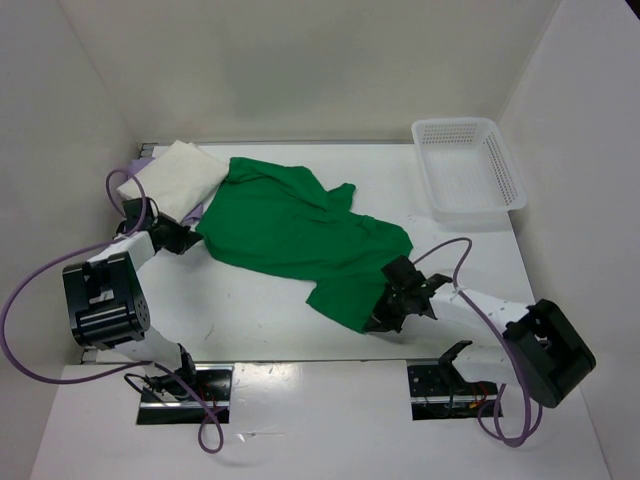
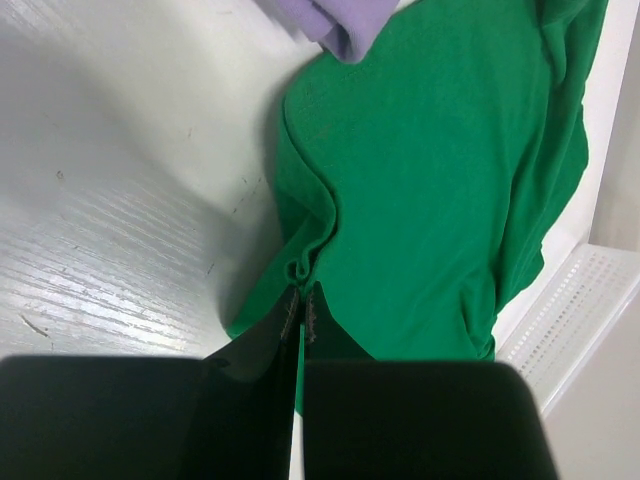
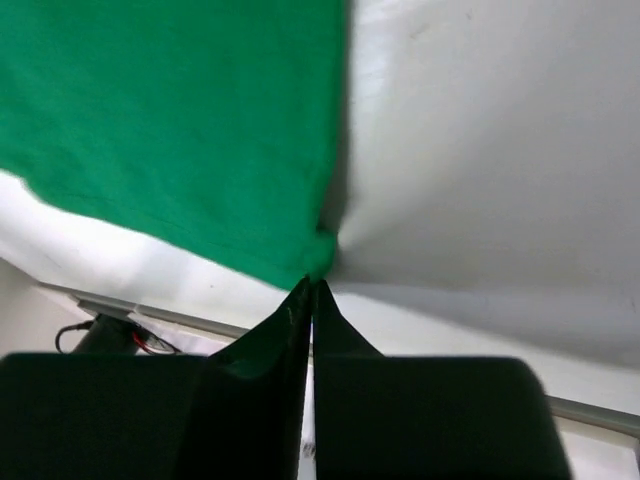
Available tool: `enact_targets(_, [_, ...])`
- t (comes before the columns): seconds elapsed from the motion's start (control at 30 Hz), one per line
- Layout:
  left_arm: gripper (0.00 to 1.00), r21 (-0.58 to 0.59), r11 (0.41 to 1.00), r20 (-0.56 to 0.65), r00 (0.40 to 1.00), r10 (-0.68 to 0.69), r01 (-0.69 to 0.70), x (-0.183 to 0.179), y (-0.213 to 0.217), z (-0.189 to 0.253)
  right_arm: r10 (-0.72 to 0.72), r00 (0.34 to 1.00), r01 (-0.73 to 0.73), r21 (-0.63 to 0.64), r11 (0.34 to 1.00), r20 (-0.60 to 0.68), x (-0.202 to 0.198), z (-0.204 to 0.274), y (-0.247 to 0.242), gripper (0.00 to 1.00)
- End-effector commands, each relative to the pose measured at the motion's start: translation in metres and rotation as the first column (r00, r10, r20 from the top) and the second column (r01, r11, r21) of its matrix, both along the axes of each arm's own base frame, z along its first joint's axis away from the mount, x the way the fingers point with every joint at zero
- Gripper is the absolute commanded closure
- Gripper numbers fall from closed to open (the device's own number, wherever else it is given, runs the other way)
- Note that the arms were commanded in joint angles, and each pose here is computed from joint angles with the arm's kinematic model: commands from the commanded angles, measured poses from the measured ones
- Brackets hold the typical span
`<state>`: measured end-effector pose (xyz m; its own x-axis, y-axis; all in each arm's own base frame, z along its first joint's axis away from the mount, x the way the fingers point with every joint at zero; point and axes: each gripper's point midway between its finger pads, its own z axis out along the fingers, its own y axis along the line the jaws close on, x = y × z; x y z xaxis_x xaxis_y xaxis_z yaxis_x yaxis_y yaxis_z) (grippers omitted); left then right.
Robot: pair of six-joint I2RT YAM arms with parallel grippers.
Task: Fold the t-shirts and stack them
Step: Flatten out the tshirt
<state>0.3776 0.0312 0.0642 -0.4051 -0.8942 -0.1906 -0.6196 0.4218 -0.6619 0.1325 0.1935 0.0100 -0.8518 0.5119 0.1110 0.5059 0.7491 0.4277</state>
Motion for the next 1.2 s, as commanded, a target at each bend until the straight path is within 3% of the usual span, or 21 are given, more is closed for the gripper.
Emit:
enact_targets(0.0, [1.0,0.022,1.0,0.049,0.999,-0.009,0.007,0.001,-0.001,0.017,-0.051,0.993,0.054,-0.027,0.998,0.105,0.017,0.014,-0.006,0.98])
enact_targets(0.17, [1.0,0.025,0.998,0.127,0.99,-0.064,0.061,0.012,-0.02,0.056,-0.023,0.947,0.044,-0.059,0.997,0.32,0.077,0.096,-0.007,1.0])
enact_targets(0.2, [1.0,0.039,0.996,0.168,0.982,-0.081,0.075,0.017,-0.025,0.073,-0.031,0.905,0.055,-0.045,0.997,0.424,0.106,0.141,-0.005,1.0])
enact_targets(0.27, [1.0,0.071,0.993,0.24,0.965,-0.106,0.091,0.034,-0.03,0.115,0.021,0.86,0.051,-0.126,0.991,0.51,0.131,0.178,-0.026,1.0])
enact_targets(0.37, [1.0,0.147,0.985,0.428,0.892,-0.143,0.087,0.055,-0.031,0.217,0.044,0.68,0.115,-0.166,0.979,0.732,0.183,0.307,-0.057,1.0])
enact_targets(0.43, [1.0,0.173,0.981,0.517,0.84,-0.165,0.086,0.06,-0.032,0.27,0.109,0.605,0.157,-0.252,0.955,0.789,0.203,0.35,-0.074,1.0])
enact_targets(0.47, [1.0,0.189,0.98,0.605,0.778,-0.17,0.067,0.06,-0.029,0.323,0.09,0.477,0.203,-0.209,0.956,0.874,0.204,0.42,-0.079,1.0])
enact_targets(0.5, [1.0,0.169,0.985,0.643,0.752,-0.145,0.046,0.058,-0.021,0.348,0.114,0.492,0.222,-0.251,0.942,0.863,0.213,0.425,-0.083,1.0])
enact_targets(0.53, [1.0,0.18,0.983,0.704,0.694,-0.15,0.029,0.05,-0.014,0.389,0.098,0.369,0.258,-0.204,0.944,0.924,0.205,0.482,-0.09,1.0])
enact_targets(0.57, [1.0,0.17,0.985,0.705,0.693,-0.15,0.041,0.049,-0.017,0.39,0.086,0.316,0.266,-0.175,0.948,0.945,0.202,0.503,-0.086,1.0])
enact_targets(0.6, [1.0,0.188,0.982,0.755,0.638,-0.15,0.009,0.039,-0.01,0.428,0.073,0.288,0.285,-0.158,0.945,0.955,0.206,0.516,-0.087,1.0])
enact_targets(0.63, [1.0,0.188,0.982,0.776,0.615,-0.142,-0.009,0.033,-0.007,0.446,0.041,0.192,0.274,-0.094,0.957,0.981,0.194,0.551,-0.085,1.0])
enact_targets(0.7, [1.0,0.195,0.98,0.805,0.576,-0.145,-0.026,0.021,-0.001,0.475,0.019,0.105,0.28,-0.047,0.959,0.994,0.188,0.579,-0.088,1.0])
enact_targets(0.73, [1.0,0.212,0.976,0.829,0.538,-0.156,-0.044,0.011,-0.001,0.497,-0.001,0.03,0.283,-0.007,0.959,1.0,0.174,0.604,-0.093,1.0])
enact_targets(0.87, [1.0,0.212,0.976,0.861,0.483,-0.16,-0.053,-0.005,-0.006,0.527,-0.046,-0.195,0.293,0.103,0.951,0.98,0.142,0.668,-0.11,1.0])
enact_targets(0.93, [1.0,0.189,0.98,0.848,0.514,-0.134,-0.056,0.008,0.001,0.515,-0.027,-0.216,0.342,0.101,0.934,0.976,0.147,0.672,-0.118,1.0])
enact_targets(1.03, [1.0,0.18,0.981,0.824,0.557,-0.107,-0.078,0.022,0.011,0.491,0.031,-0.194,0.439,0.058,0.897,0.981,0.189,0.66,-0.12,1.0])
enact_targets(1.1, [1.0,0.163,0.984,0.783,0.616,-0.088,-0.066,0.042,0.017,0.451,0.06,-0.201,0.467,0.041,0.883,0.978,0.204,0.662,-0.12,1.0])
enact_targets(1.17, [1.0,0.174,0.98,0.756,0.651,-0.072,-0.093,0.053,0.02,0.428,0.133,-0.139,0.492,-0.048,0.869,0.981,0.248,0.638,-0.107,1.0])
